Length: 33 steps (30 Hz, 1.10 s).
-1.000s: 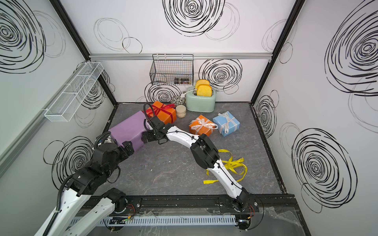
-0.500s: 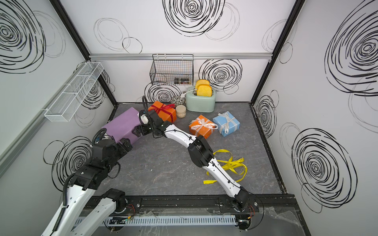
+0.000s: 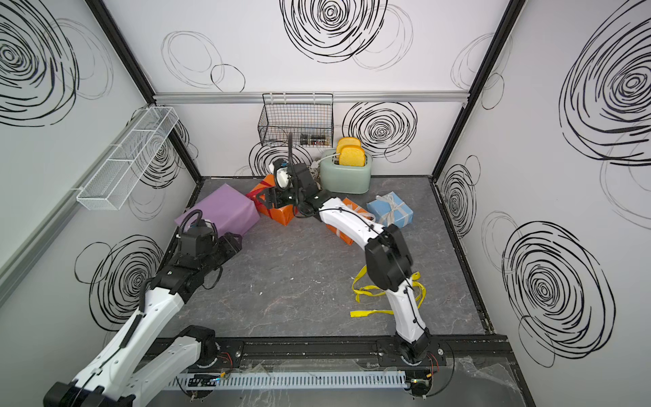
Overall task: Untie the ribbon bows on the gift boxes
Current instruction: Move the gift box to the center of the board.
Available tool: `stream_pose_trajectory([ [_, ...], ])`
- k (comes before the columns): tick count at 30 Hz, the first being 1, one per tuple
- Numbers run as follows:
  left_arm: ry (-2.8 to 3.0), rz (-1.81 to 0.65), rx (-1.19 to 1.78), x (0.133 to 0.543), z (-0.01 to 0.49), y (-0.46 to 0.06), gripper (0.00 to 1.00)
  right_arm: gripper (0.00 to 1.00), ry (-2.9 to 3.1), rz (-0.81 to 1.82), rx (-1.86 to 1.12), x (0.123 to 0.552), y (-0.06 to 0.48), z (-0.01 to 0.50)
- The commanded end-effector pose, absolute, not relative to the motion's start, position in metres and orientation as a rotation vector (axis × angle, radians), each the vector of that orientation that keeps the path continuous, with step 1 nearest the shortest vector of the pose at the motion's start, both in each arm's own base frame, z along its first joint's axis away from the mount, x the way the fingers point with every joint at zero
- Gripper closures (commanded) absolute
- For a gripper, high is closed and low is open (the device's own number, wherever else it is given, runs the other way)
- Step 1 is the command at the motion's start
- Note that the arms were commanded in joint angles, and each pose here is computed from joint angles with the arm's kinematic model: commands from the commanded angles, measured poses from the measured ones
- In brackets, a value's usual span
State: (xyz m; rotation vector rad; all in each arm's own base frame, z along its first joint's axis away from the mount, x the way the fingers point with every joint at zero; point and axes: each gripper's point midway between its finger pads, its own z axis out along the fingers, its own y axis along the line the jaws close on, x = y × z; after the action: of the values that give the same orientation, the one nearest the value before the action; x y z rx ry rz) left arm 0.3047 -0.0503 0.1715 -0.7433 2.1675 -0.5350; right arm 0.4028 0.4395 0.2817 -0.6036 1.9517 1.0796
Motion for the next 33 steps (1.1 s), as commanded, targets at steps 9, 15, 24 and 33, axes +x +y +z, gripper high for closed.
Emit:
stream_pose_trajectory([
  [9, 2.15, -0.546, -0.799, 0.402, 0.165, -0.095, 0.63, 0.37, 1.858, 0.792, -0.327, 0.305, 0.274, 0.242],
  [15, 2.132, -0.316, -0.849, 0.428, 0.158, -0.067, 0.69, 0.41, 1.785, 0.744, -0.209, 0.278, 0.225, 0.217],
  [24, 2.135, -0.237, -0.842, 0.469, 0.143, -0.047, 0.71, 0.41, 1.786, 0.72, -0.101, 0.277, 0.206, 0.214],
  [33, 2.085, -0.012, -0.902, 0.505, 0.147, 0.001, 0.7, 0.41, 1.779, 0.707, -0.08, 0.278, 0.202, 0.21],
])
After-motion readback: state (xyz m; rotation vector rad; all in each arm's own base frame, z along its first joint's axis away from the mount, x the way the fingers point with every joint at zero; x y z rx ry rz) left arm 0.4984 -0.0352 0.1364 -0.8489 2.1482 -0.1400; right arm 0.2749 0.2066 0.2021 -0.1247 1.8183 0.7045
